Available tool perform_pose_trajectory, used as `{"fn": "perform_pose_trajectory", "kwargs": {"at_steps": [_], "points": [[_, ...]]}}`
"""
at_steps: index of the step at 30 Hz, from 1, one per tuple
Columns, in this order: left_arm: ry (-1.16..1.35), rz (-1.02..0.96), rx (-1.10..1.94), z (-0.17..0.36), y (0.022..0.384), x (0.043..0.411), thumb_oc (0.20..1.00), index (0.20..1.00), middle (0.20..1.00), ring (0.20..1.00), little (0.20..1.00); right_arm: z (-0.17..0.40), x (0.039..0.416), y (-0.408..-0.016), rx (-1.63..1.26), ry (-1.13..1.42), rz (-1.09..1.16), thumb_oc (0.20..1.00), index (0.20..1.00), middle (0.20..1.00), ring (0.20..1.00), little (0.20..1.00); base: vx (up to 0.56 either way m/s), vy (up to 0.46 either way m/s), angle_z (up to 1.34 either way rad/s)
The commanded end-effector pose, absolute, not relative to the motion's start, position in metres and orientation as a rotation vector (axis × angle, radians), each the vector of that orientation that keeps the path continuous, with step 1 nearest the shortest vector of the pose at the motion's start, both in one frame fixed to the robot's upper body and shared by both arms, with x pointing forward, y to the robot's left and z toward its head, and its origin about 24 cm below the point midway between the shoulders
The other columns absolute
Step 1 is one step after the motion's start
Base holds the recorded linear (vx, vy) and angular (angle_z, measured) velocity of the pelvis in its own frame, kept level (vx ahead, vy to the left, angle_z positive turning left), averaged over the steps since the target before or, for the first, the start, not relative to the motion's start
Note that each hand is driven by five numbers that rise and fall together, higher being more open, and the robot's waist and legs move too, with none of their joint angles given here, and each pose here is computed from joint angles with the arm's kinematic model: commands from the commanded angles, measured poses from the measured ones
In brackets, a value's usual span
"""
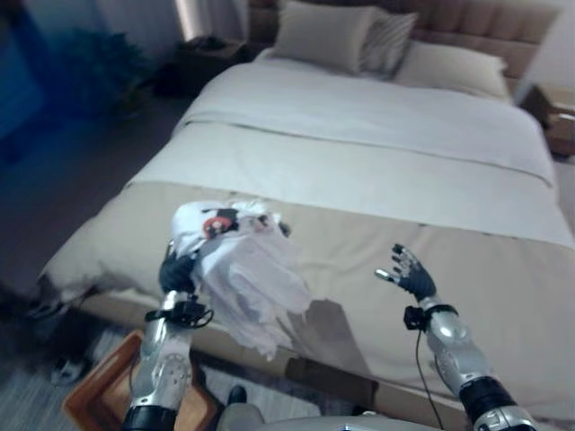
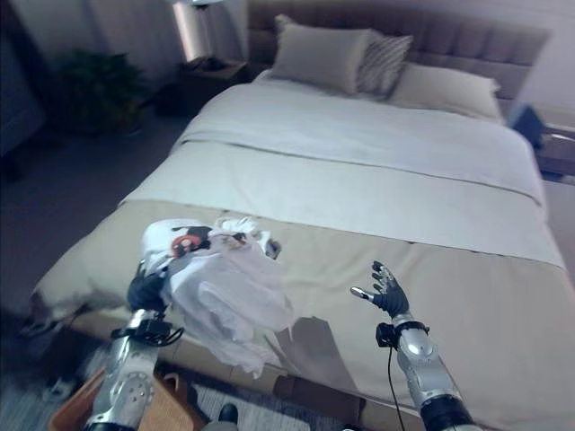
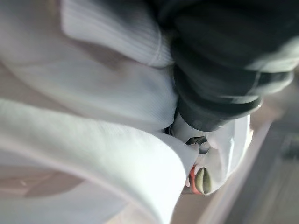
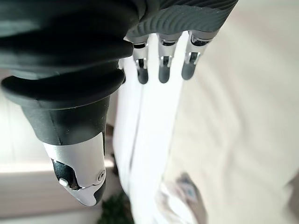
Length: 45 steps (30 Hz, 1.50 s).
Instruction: Pick up clothes into the bucket
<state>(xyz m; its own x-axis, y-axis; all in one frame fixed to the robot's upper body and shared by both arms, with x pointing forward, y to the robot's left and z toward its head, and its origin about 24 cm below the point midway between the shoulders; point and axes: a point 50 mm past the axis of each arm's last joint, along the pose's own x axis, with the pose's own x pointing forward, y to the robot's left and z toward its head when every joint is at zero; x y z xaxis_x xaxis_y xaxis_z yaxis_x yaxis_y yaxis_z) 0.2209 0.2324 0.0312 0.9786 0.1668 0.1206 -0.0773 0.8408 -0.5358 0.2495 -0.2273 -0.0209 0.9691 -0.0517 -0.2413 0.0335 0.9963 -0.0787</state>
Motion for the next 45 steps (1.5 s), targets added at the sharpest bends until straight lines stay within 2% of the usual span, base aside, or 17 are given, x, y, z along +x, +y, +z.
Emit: {"fn": "perform_pose_trajectory", "kwargs": {"at_steps": [1, 3, 4, 10, 16, 22, 27, 32, 39, 45], "points": [[-0.337, 0.207, -0.341, 0.068, 0.258, 0.225, 0.200, 0.200, 0.200, 0.200, 0.200, 0.017, 0.270, -0.227, -0.020, 0.027, -0.077, 1.000, 1.000, 1.000, 1.000, 1.000, -0.16, -0.002, 0.54], [-0.348, 0.252, -0.285, 0.072, 0.265, 0.229, 0.200, 0.200, 0.200, 0.200, 0.200, 0.019, 0.267, -0.234, -0.059, 0.018, -0.099, 1.000, 1.000, 1.000, 1.000, 1.000, -0.19, 0.030, 0.78], [-0.365, 0.297, -0.157, 0.079, 0.273, 0.229, 0.200, 0.200, 0.200, 0.200, 0.200, 0.016, 0.264, -0.236, -0.090, 0.037, -0.105, 1.000, 1.000, 1.000, 1.000, 1.000, -0.05, 0.041, 1.03], [-0.376, 0.439, -0.103, 0.082, 0.279, 0.232, 0.200, 0.200, 0.200, 0.200, 0.200, 0.007, 0.257, -0.244, -0.055, 0.075, -0.170, 1.000, 1.000, 1.000, 1.000, 1.000, 0.02, 0.120, 0.32], [-0.452, 0.498, 0.062, 0.105, 0.284, 0.240, 0.200, 0.200, 0.200, 0.200, 0.200, 0.003, 0.262, -0.233, 0.004, 0.088, -0.154, 1.000, 1.000, 1.000, 1.000, 1.000, -0.05, 0.128, 0.29], [-0.580, 0.647, 0.184, 0.138, 0.295, 0.250, 0.200, 0.200, 0.200, 0.200, 0.200, 0.003, 0.269, -0.211, 0.025, 0.089, -0.049, 1.000, 1.000, 1.000, 1.000, 1.000, -0.08, 0.023, 0.09], [-0.647, 0.778, 0.322, 0.162, 0.313, 0.250, 0.200, 0.200, 0.200, 0.200, 0.200, -0.005, 0.266, -0.208, 0.056, 0.112, -0.058, 1.000, 1.000, 1.000, 1.000, 1.000, -0.07, -0.032, 0.18], [-0.678, 0.895, 0.331, 0.180, 0.333, 0.253, 0.200, 0.200, 0.200, 0.200, 0.200, -0.005, 0.273, -0.207, 0.098, 0.108, -0.100, 1.000, 1.000, 1.000, 1.000, 1.000, -0.07, -0.035, 0.22], [-0.656, 0.904, 0.247, 0.188, 0.337, 0.274, 0.200, 0.200, 0.200, 0.200, 0.200, 0.011, 0.290, -0.202, 0.068, 0.053, -0.088, 1.000, 1.000, 1.000, 1.000, 1.000, -0.08, 0.023, 0.13], [-0.678, 0.990, 0.242, 0.207, 0.348, 0.281, 0.200, 0.200, 0.200, 0.200, 0.200, 0.020, 0.296, -0.199, 0.084, 0.015, -0.098, 1.000, 1.000, 1.000, 1.000, 1.000, -0.02, 0.055, -0.02]]}}
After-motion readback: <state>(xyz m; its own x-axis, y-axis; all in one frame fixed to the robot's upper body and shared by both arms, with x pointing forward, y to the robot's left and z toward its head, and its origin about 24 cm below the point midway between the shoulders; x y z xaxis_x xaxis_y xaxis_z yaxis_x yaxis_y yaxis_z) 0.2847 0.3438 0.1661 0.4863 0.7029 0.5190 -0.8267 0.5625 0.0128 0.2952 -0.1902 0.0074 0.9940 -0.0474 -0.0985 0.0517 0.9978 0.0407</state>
